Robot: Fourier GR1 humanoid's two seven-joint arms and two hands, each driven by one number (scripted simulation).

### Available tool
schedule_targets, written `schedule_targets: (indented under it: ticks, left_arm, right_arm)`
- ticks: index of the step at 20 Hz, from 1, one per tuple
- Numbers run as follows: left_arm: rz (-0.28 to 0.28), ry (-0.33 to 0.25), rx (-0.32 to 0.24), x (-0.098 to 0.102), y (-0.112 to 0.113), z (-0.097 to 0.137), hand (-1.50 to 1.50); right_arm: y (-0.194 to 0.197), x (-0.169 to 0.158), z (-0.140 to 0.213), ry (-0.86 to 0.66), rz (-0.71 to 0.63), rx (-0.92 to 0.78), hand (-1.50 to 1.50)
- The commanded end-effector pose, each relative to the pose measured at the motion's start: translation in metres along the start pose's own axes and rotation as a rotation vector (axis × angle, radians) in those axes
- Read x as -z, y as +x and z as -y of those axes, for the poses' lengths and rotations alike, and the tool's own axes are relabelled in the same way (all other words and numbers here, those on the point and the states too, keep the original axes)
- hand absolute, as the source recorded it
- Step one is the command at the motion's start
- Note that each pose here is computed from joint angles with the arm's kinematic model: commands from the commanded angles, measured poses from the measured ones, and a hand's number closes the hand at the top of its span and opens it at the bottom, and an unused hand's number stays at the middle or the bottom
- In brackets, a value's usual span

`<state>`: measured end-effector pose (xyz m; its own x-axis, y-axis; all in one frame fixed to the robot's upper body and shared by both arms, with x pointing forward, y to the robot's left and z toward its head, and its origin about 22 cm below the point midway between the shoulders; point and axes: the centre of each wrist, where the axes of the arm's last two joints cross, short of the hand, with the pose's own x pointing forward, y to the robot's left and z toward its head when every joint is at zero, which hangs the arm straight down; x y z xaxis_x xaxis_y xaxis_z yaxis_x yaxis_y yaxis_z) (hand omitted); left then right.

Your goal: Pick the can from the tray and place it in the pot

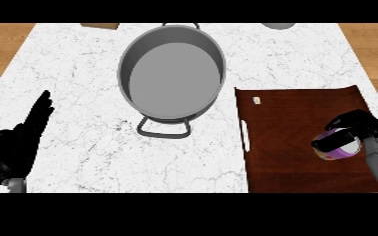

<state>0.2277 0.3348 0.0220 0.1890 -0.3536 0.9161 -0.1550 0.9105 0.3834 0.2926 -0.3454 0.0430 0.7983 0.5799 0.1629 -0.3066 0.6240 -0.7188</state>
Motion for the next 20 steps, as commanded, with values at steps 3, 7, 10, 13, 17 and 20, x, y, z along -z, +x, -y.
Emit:
schedule_targets:
  ticks: [3, 7, 10, 13, 17, 20]
  left_arm:
    - [-0.008, -0.014, -0.014, 0.02, 0.003, 0.005, 0.0]
    - [0.054, -0.086, 0.007, 0.016, 0.011, 0.021, 0.0]
    - [0.095, -0.152, 0.013, 0.022, 0.027, 0.033, 0.0]
    - [0.076, -0.153, 0.021, 0.025, 0.027, 0.035, 0.0]
    - [0.051, -0.116, 0.006, 0.023, 0.019, 0.035, 0.0]
    - [0.038, -0.083, 0.013, 0.024, 0.018, 0.035, 0.0]
  right_arm:
    - [-0.012, 0.0, -0.008, 0.015, -0.009, 0.002, 1.5]
    - [0.108, -0.111, -0.101, 0.068, 0.626, -0.347, 1.5]
    - [0.145, -0.175, -0.132, 0.046, 0.913, -0.521, 1.5]
    - [0.166, -0.235, -0.176, -0.081, 1.049, -0.621, 1.5]
    - [0.184, -0.289, -0.197, -0.316, 1.176, -0.622, 1.5]
    - [0.188, -0.312, -0.192, -0.479, 1.248, -0.491, 1.5]
